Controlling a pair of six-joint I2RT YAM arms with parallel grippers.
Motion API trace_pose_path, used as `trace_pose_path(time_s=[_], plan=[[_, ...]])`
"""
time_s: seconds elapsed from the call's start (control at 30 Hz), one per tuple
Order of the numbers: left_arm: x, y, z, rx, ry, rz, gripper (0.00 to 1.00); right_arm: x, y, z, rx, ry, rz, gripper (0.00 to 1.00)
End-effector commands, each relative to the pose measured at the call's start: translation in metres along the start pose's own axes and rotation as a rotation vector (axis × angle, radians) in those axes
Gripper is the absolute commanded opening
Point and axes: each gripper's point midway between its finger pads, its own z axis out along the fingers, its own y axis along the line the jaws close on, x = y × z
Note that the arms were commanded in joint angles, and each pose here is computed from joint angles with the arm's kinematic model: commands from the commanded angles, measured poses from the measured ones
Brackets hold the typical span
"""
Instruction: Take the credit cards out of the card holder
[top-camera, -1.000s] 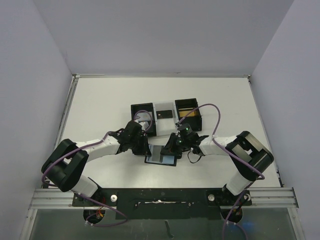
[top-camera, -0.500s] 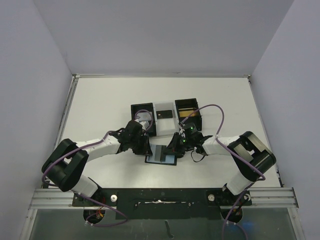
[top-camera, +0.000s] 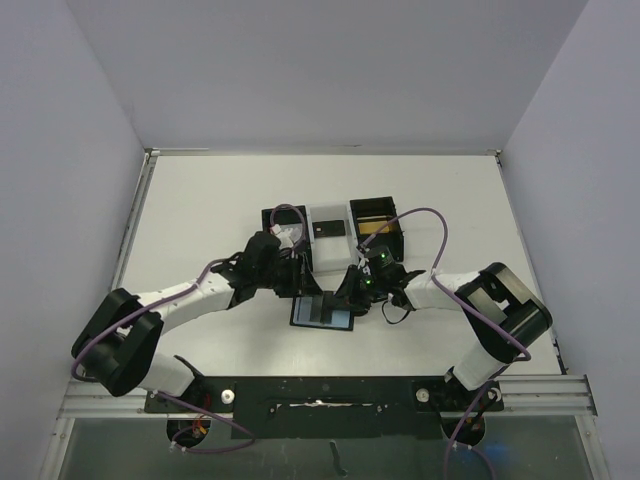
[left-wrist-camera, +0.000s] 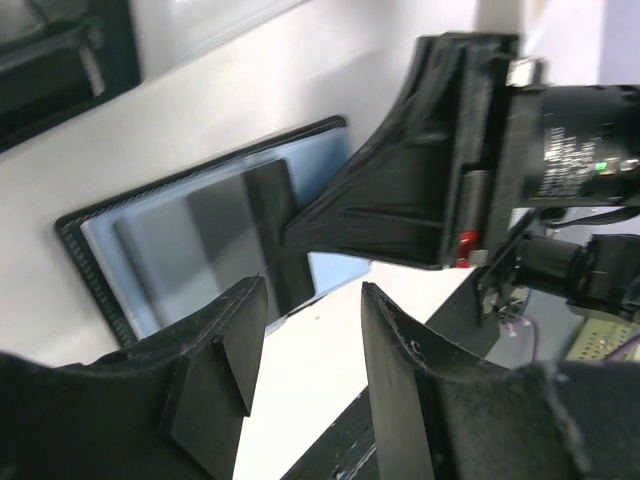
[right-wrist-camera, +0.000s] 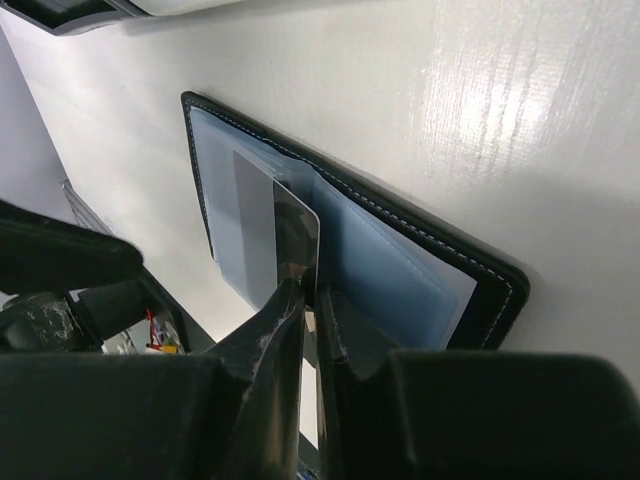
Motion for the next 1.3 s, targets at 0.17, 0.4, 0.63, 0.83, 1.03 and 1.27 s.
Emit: trace_pose_path(time_s=[0.17, 0.4, 0.63, 0.83, 1.03, 1.27], plan=[[0.0, -0.006, 0.024, 0.058, 0.03, -0.069, 0.29, -0.011, -0.001, -0.005, 0.032, -0.044, -0.017, 0.08], [0.023, 0.023, 0.027, -0.031, 0.086, -0.107, 0.2, -0.009, 0.004, -0.007, -0.002, -0.05, -0.001, 0.09], [0.025, 0.048, 0.022, -0.177, 0.096, -0.06, 0.21, -0.011, 0.009, -0.007, -0.036, -0.07, 0.026, 0.11], [0.027, 0.05, 0.023, -0.184, 0.122, -0.031, 0.2, -0.01, 0.014, -0.006, -0.079, -0.081, 0.057, 0.17], [0.033, 0.056, 0.023, -0.206, 0.132, -0.037, 0.17, -0.007, 0.014, -0.006, -0.128, -0.099, 0.103, 0.24], [0.036, 0.06, 0.022, -0.222, 0.14, -0.04, 0.14, -0.008, 0.01, -0.003, -0.14, -0.12, 0.122, 0.32]])
